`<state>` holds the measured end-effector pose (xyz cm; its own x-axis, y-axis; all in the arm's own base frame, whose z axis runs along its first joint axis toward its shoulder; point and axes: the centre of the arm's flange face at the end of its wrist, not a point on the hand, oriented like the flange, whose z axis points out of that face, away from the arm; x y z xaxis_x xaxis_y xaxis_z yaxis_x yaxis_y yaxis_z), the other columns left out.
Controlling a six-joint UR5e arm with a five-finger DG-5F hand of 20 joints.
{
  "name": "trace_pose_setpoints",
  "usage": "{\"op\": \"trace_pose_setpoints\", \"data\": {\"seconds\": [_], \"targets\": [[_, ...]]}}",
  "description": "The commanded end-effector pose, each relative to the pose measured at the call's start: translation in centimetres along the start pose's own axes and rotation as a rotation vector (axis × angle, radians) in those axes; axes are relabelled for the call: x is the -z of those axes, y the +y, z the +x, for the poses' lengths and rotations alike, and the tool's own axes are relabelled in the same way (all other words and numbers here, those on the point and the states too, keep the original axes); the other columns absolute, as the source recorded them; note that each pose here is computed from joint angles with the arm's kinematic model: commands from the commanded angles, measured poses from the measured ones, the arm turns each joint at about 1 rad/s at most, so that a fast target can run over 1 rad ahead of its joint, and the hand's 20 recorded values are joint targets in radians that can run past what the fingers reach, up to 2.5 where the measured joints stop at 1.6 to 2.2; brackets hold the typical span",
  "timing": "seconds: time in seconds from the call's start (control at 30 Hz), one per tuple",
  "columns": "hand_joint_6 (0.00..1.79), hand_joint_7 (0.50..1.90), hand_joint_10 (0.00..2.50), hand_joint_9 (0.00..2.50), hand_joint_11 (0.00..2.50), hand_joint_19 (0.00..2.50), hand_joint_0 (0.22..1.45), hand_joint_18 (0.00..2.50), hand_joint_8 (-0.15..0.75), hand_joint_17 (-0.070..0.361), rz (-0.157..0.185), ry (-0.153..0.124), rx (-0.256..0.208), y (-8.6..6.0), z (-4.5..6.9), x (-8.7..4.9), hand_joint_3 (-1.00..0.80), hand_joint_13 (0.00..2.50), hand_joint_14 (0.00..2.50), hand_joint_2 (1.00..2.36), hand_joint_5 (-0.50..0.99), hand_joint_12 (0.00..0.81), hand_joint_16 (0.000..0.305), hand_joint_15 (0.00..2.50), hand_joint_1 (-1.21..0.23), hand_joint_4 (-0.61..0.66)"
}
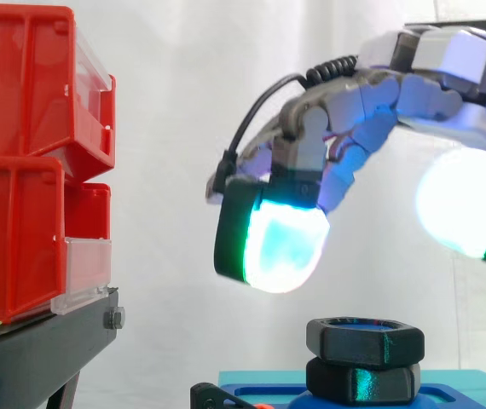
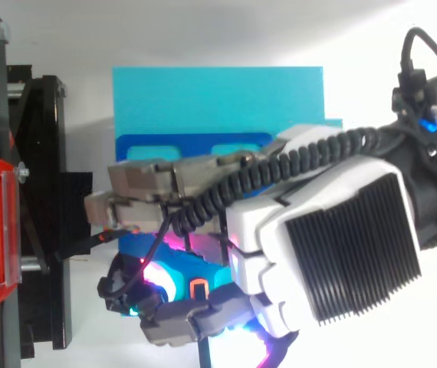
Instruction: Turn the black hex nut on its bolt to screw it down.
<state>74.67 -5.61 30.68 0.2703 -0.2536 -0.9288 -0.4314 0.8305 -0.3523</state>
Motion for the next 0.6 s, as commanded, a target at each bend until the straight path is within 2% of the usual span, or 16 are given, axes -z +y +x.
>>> {"op": "trace_pose_setpoints", "data": {"seconds": [0.0, 0.23, 0.33, 0.47, 0.57], "targets": [[0.51, 1.05, 0.01, 1.13, 0.3, 0.48, 0.51, 0.61, 0.294, 0.102, 0.003, 0.008, -0.015, 1.0, 0.6, -0.1, -0.5, 0.7, 0.01, 1.0, 0.03, 0.317, 0.045, 0.18, -0.2, 0.05], [0.51, 0.99, 0.01, 1.12, 0.28, 0.48, 0.51, 0.61, 0.282, 0.101, 0.003, 0.008, -0.03, 1.2, 1.0, 0.0, -0.5, 0.7, 0.01, 1.0, 0.02, 0.314, 0.045, 0.18, -0.21, 0.07], [0.51, 0.95, 0.01, 1.12, 0.27, 0.47, 0.51, 0.61, 0.276, 0.101, 0.0, 0.019, -0.034, 1.8, 1.8, 0.5, -0.5, 0.7, 0.01, 1.0, 0.02, 0.313, 0.045, 0.17, -0.21, 0.09], [0.51, 0.91, 0.01, 1.11, 0.24, 0.47, 0.51, 0.6, 0.269, 0.102, 0.005, 0.009, -0.03, 1.9, 2.2, 0.6, -0.5, 0.69, 0.01, 1.0, 0.02, 0.311, 0.045, 0.16, -0.22, 0.12], [0.51, 0.9, 0.01, 1.11, 0.24, 0.47, 0.51, 0.6, 0.264, 0.102, 0.004, 0.013, -0.029, 2.0, 2.4, 0.7, -0.5, 0.69, 0.01, 1.0, 0.02, 0.31, 0.045, 0.16, -0.22, 0.13]]}}
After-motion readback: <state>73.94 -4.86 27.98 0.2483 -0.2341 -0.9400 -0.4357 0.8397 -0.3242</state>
